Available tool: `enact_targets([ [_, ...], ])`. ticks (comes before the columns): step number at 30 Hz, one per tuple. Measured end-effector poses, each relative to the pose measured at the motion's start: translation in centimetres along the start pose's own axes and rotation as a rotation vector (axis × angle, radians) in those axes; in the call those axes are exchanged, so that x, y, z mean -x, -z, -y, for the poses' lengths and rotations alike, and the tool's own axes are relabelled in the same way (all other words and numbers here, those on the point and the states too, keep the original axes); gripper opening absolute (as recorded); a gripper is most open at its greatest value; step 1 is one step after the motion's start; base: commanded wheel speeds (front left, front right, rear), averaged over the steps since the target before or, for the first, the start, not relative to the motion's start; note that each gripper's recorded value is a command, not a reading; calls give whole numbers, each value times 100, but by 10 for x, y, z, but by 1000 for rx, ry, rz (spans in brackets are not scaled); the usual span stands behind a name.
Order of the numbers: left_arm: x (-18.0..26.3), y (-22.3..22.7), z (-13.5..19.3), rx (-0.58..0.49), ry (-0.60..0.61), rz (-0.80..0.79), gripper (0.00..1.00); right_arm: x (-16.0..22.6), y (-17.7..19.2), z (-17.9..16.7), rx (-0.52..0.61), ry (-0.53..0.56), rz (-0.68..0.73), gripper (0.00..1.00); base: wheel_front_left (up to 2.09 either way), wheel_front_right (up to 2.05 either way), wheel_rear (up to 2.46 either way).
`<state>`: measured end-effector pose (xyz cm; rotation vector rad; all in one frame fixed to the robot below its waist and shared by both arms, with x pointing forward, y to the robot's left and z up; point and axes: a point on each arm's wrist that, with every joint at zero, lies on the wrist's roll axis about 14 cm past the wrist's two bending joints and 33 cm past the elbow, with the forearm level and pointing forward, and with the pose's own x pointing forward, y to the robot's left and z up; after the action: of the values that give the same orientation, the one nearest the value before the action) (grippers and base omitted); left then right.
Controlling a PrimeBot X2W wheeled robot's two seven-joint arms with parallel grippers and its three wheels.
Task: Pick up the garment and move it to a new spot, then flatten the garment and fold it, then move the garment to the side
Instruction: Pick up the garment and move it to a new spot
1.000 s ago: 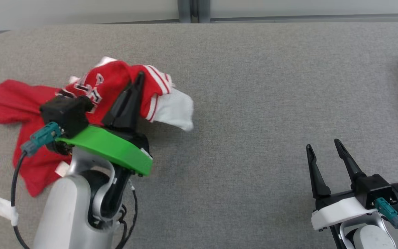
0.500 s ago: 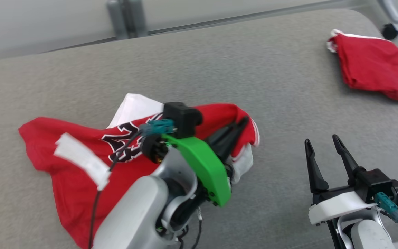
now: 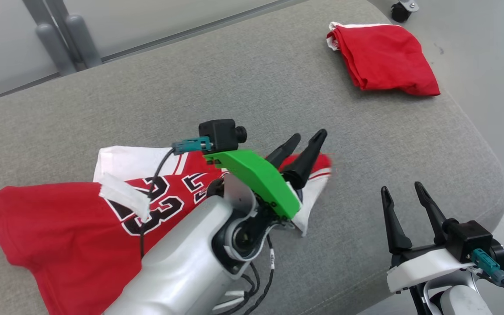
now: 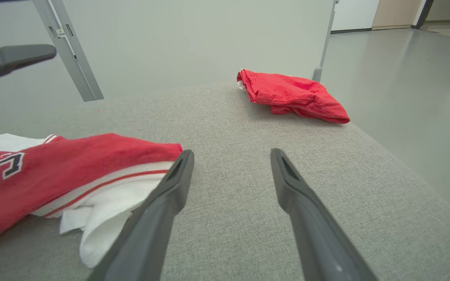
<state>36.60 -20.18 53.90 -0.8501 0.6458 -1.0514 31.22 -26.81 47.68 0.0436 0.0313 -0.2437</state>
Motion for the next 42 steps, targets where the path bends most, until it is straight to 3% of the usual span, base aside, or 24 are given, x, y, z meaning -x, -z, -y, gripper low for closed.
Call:
enact_targets([
  [3,-7,-1,3,-61,4,39,100,0,0,1,1,3,0,100,0,0,0],
  [8,6,-23,-25,-255,-72,193,100,-9,-8,-5,28,-23,29,100,0,0,0],
  [13,60,-74,-58,-557,-244,370,100,-10,-17,-5,73,-31,58,100,0,0,0],
  [15,87,-81,-66,-609,-310,431,100,-11,-21,-5,81,-34,73,100,0,0,0],
  [21,186,-74,-104,-681,-590,541,100,-14,-33,-13,117,-72,117,100,0,0,0],
  [29,300,-46,-128,-665,-901,636,100,-11,-32,-27,121,-127,121,100,0,0,0],
  [35,343,-23,-125,-655,-982,672,100,-9,-27,-36,119,-160,109,100,0,0,0],
  [42,356,-15,-122,-672,-989,678,100,-10,-27,-48,115,-196,112,100,0,0,0],
])
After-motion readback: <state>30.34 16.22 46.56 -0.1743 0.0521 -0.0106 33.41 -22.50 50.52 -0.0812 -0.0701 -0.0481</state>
